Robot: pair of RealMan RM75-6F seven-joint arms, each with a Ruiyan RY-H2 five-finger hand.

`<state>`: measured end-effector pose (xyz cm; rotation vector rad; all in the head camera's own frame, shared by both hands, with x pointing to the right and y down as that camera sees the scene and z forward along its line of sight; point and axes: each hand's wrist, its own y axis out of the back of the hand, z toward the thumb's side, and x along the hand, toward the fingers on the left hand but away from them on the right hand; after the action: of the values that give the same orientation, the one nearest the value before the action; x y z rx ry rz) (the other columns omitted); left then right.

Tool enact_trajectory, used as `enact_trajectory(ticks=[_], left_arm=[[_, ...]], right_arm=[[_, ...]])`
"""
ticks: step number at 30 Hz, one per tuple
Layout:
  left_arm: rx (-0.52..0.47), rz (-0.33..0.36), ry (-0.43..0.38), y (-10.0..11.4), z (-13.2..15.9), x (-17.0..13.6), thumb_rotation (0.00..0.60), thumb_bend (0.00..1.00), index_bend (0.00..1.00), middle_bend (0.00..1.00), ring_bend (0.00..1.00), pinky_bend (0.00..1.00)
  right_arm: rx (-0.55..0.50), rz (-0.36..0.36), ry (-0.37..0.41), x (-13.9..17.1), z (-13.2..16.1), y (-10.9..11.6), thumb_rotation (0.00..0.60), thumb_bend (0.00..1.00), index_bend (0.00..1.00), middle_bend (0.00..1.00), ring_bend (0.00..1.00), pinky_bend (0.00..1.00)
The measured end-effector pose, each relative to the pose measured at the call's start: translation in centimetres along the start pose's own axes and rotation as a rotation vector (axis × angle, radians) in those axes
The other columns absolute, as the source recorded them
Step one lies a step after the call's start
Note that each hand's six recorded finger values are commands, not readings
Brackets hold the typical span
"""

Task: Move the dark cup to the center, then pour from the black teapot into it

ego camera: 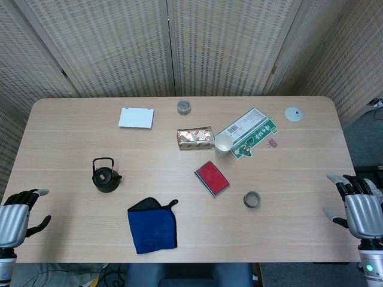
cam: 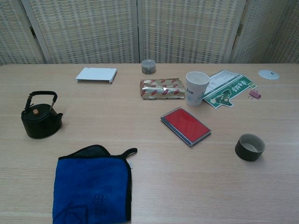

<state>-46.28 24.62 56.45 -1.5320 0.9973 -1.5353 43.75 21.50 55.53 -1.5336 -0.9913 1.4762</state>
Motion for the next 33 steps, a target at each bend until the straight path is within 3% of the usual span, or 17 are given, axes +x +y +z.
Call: enact_trajectory(ticks=[15,27,33], left_arm=[[0.002,0.010,-0.004,0.2,0.2,0.0,0.600,0.25,0.28,0.30,0.27,0.26],[0.001,0.007,-0.003,0.2,0.2,-0.1,0.600,0.25,0.29,0.30,0.27,0.26],[0.002,0.004,0.000,0.1,0.1,-0.3,0.600,0.25,0.29,0.30,0.27,0.26]], right_arm=[[-0.003,-0.005,0.044,-0.2,0.8,0.3,0.600,0.13,0.22,0.27,0.18,0.18],[0.005,0.091,0.168,-1.8,3.8,-1.7,0.600,0.03,0.22,0.27,0.18,0.18],[0.019,0.161,0.239,-3.4,6.1,-3.6,0.600,0.02,0.31,0.27,0.18,0.18]])
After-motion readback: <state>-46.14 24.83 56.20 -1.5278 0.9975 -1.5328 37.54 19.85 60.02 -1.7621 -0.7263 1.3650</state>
